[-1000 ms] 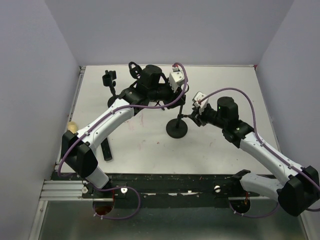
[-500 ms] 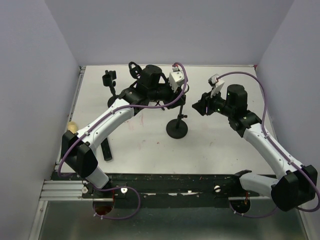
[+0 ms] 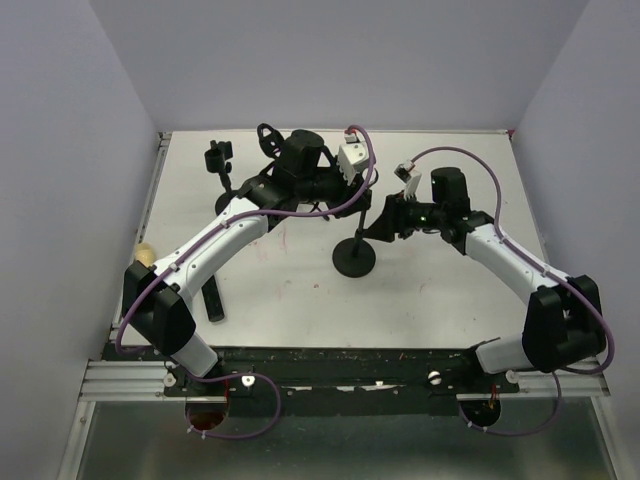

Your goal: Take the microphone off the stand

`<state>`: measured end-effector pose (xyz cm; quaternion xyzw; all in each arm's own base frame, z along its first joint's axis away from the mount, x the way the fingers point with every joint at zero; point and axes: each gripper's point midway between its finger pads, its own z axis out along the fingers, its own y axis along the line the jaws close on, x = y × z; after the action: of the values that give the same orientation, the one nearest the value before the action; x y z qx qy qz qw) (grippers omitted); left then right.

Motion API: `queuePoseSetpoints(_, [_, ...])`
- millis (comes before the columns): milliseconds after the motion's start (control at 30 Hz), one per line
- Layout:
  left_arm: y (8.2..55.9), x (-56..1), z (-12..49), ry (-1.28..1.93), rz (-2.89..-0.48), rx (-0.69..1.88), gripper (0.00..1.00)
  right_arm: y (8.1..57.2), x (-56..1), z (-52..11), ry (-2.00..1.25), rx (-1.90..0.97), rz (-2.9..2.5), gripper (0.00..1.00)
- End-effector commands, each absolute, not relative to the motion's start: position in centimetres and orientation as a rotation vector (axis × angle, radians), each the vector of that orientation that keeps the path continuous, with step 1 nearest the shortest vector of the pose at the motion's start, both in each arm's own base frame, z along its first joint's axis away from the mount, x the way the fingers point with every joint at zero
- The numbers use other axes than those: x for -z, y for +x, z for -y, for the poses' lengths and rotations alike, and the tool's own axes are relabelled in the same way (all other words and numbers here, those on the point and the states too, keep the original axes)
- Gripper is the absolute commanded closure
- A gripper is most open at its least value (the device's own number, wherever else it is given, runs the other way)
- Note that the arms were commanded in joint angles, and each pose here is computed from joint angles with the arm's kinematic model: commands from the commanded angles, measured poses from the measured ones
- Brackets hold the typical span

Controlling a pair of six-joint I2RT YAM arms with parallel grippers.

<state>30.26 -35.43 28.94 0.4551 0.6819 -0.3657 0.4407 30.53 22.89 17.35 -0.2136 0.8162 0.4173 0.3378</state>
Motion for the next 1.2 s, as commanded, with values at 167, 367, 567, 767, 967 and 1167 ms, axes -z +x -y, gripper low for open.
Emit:
queuePoseSetpoints(167, [29.5, -29.4, 35.5, 1.161, -1.64, 0.918, 1.0, 30.1, -17.7, -24.4, -0.524, -1.346, -2.099, 0.32])
queuePoseSetpoints(367, [29.7, -29.5, 35.5, 1.169, -1.629, 0.906, 1.0, 31.0, -17.3, -23.2, -0.454, -1.288, -2.11, 0.35])
queuePoseSetpoints(567, [29.6, -29.6, 35.6, 1.183, -1.617, 0.9, 1.0, 32.0, -15.7, -21.4, -0.331, -1.307, -2.165, 0.37])
queuePoseSetpoints(767, [29.8, -29.6, 35.9, 1.18, -1.618, 0.903, 1.0, 31.2, -15.1, -22.0, -0.394, -1.397, -2.172, 0.42])
queuePoseSetpoints(967, [29.8, -30.0, 36.1, 1.182, -1.607, 0.905, 1.0, 30.6, -15.1, -22.6, -0.446, -1.505, -2.148, 0.52])
queuePoseSetpoints(1167, [29.9, -30.2, 36.2, 1.182, -1.603, 0.904, 1.0, 30.6, -15.1, -22.8, -0.479, -1.527, -2.119, 0.75])
